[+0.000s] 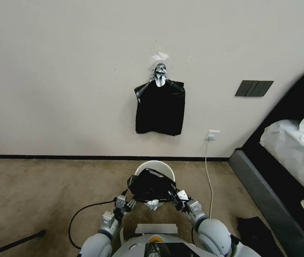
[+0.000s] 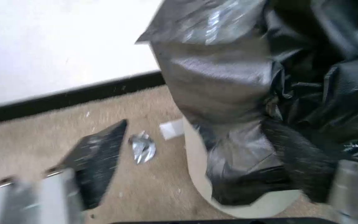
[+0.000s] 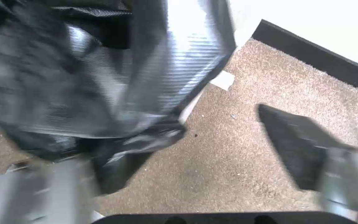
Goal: Place a trash bag onto the trash bin.
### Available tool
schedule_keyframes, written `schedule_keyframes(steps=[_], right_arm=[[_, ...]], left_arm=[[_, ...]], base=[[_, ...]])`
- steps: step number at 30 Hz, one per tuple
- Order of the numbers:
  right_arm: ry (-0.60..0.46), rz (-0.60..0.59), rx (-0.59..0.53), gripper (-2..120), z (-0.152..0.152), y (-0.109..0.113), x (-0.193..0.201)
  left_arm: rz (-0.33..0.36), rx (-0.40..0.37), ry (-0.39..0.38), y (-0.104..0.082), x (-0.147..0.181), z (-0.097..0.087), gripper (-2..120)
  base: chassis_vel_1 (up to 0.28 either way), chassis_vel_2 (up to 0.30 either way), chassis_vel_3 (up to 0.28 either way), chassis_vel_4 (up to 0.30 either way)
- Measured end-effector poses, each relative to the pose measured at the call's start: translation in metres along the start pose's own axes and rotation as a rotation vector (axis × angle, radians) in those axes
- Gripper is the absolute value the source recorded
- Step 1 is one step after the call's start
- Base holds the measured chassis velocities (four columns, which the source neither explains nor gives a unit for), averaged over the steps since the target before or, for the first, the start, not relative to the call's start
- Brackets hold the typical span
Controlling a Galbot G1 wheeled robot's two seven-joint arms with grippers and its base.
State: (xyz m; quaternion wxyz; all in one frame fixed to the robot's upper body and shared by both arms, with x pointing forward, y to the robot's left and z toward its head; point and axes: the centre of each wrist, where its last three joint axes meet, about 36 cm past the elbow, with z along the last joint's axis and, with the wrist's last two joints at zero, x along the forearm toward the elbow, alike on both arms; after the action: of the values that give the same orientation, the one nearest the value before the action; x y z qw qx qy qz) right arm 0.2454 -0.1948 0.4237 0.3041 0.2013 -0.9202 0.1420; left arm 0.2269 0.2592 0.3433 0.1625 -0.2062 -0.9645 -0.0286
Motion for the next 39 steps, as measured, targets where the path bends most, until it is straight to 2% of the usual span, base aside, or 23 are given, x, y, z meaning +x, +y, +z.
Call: schedule_keyframes(steps=[2, 6, 10, 16, 22, 33, 36, 39], right_arm=[[-0.028, -0.030, -0.009, 97, -0.002, -0.003, 0.002], [-0.094, -0.083, -0.047, 100, -0.003, -0.010, -0.002], [-0.146, -0.110, -0.076, 100, -0.003, -0.018, -0.005], [-0.196, -0.127, -0.071, 100, 0.007, -0.027, -0.013], [-0.325, -0.231, -0.105, 100, 0.031, -0.037, -0.022], [-0.473, -0.334, -0.155, 100, 0.043, -0.042, -0.029], [-0.533, -0.358, -0.170, 100, 0.047, -0.044, -0.032], [-0.548, -0.357, -0.184, 100, 0.051, -0.044, -0.033]], left_arm=[[0.044, -0.007, -0.050, 0.015, 0.002, 0.005, 98], [0.078, 0.010, -0.105, 0.027, 0.000, 0.011, 100], [0.074, 0.033, -0.137, 0.028, -0.004, 0.012, 100], [0.048, 0.049, -0.146, 0.020, -0.010, 0.013, 100], [0.032, 0.027, -0.145, 0.011, -0.017, 0.011, 100], [0.017, 0.001, -0.120, 0.004, -0.031, 0.009, 100], [0.012, -0.010, -0.092, 0.004, -0.032, 0.012, 100], [0.001, -0.013, -0.073, 0.004, -0.034, 0.012, 100]], base=[[0.000, 0.000, 0.000, 0.000], [0.000, 0.000, 0.000, 0.000], [0.000, 0.000, 0.000, 0.000], [0.000, 0.000, 0.000, 0.000], [0.000, 0.000, 0.000, 0.000], [0.000, 0.000, 0.000, 0.000], [0.000, 0.000, 0.000, 0.000], [0.000, 0.000, 0.000, 0.000]])
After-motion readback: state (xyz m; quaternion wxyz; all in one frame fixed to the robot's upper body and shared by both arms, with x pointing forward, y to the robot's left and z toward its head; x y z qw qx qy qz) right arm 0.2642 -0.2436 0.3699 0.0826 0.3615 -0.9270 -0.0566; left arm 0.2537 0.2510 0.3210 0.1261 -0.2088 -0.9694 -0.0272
